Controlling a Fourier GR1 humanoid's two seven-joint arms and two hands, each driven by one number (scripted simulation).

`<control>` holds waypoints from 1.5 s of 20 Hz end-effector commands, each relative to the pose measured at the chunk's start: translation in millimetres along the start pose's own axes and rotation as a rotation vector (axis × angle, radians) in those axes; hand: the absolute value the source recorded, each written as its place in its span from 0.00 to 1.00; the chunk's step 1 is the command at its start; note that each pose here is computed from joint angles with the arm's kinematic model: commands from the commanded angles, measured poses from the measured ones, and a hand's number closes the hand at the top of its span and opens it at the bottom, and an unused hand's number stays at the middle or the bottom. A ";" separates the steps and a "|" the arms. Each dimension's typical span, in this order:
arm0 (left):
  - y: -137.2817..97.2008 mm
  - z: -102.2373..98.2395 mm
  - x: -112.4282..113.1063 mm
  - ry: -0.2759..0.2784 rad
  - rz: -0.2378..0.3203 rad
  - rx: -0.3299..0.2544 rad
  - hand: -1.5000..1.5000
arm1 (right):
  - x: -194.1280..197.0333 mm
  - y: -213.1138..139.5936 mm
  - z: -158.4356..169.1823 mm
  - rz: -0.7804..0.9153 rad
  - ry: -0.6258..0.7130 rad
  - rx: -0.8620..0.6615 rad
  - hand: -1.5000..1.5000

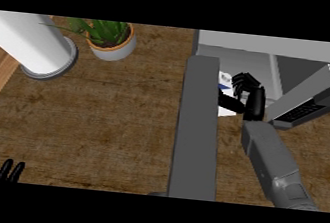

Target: Pick up the milk, place it into the microwave and close the microwave

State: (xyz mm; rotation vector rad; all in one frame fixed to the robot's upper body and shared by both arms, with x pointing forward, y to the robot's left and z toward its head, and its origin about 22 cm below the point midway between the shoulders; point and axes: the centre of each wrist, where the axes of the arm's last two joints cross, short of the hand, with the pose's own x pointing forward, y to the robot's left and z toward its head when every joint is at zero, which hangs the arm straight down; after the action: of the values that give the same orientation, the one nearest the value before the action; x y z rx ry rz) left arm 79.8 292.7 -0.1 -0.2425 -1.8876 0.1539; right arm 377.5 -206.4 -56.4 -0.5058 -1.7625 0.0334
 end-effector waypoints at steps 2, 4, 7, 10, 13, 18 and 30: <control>6.0 -1.9 4.9 -0.008 -0.005 -0.037 0.00 | 3.2 -1.4 -10.9 0.063 -0.008 -0.032 1.00; 5.5 -5.7 -2.3 0.004 -0.003 -0.018 0.00 | -0.5 -6.8 -11.2 0.120 -0.018 -0.007 1.00; -0.1 -8.1 -4.8 -0.010 0.008 -0.022 0.00 | -6.1 -18.1 -11.5 0.166 -0.075 -0.022 1.00; 1.1 -16.7 -2.3 -0.011 0.023 -0.055 0.00 | 7.3 -18.5 -27.7 0.253 -0.137 -0.043 1.00; 1.3 -14.2 -1.2 -0.009 0.015 -0.043 0.00 | 18.5 -27.7 -44.9 0.279 -0.153 -0.064 1.00; 10.4 -9.1 2.7 -0.015 0.007 -0.045 0.00 | 20.2 -31.4 -47.7 0.172 -0.167 -0.142 1.00; 6.4 -19.9 -11.0 0.004 0.007 -0.069 0.00 | 40.9 -35.7 -69.7 0.379 -0.220 -0.354 1.00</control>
State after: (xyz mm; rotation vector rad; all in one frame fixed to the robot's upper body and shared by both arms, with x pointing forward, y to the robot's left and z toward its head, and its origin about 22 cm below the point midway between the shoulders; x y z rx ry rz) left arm 96.3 297.9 -4.6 -0.2963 -1.8783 0.1036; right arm 421.1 -244.1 4.4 -0.9858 -1.8730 0.0646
